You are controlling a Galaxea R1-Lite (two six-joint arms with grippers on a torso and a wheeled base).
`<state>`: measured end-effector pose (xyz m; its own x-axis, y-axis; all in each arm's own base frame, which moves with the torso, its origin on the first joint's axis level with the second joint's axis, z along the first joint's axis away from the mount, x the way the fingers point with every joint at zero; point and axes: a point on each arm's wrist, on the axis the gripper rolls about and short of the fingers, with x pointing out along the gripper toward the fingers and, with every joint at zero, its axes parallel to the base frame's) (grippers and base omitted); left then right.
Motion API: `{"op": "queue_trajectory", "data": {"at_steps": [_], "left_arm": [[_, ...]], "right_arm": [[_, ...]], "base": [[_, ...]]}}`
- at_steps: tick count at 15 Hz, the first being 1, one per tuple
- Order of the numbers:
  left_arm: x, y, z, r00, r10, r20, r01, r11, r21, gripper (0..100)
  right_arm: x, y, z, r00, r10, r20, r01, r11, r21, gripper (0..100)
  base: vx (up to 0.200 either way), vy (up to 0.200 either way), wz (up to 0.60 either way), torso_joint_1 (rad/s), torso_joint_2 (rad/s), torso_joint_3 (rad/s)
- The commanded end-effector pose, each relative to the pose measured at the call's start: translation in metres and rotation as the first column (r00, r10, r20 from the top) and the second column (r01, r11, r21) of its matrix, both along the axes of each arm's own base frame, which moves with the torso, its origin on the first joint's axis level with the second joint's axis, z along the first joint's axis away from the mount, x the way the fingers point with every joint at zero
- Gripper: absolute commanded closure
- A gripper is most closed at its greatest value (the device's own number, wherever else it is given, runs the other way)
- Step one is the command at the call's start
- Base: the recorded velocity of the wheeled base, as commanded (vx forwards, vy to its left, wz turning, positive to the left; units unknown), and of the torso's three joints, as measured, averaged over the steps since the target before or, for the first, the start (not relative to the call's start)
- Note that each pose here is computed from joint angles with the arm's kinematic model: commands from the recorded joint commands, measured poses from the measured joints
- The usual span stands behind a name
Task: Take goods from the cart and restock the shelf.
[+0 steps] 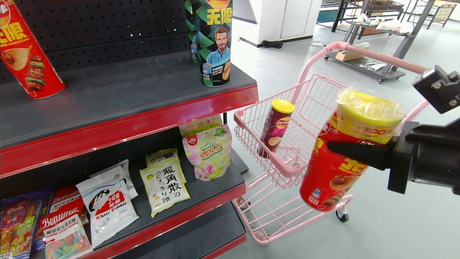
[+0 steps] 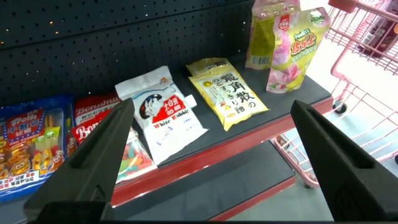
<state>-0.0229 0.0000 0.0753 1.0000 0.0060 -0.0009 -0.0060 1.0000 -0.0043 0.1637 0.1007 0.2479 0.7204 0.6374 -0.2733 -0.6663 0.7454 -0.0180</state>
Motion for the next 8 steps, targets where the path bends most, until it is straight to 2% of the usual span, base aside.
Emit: {"op": "queue_trajectory", "data": {"at_steps": [1,4,8], "left_arm": [[0.0001,0.0000,0.0000,1.000,0.000,-0.001,0.000,1.000,0.000,0],[0.0001,-0.0001,0.0000,1.000,-0.003,-0.001,0.003,1.000,0.000,0],[0.0001,-0.0001,0.0000,1.000,-0.006,-0.001,0.006,1.000,0.001,0]], "right_arm": [[-0.0036,-0.0022,0.0020,1.000,0.001,0.009,-0.001,1.000,0.005,100],[-0.0051,-0.0030,0.0022,1.000,0.003,0.011,-0.003,1.000,0.006,100],[-0.0064,-0.0034,0.0048,1.000,0.005,0.022,-0.005,1.000,0.011,100]], "base": [[0.000,0.000,0.00,0.000,0.00,0.000],[0.000,0.000,0.00,0.053,-0.23,-0.165],[0.000,0.000,0.00,0.133,-0.47,-0.344]]}}
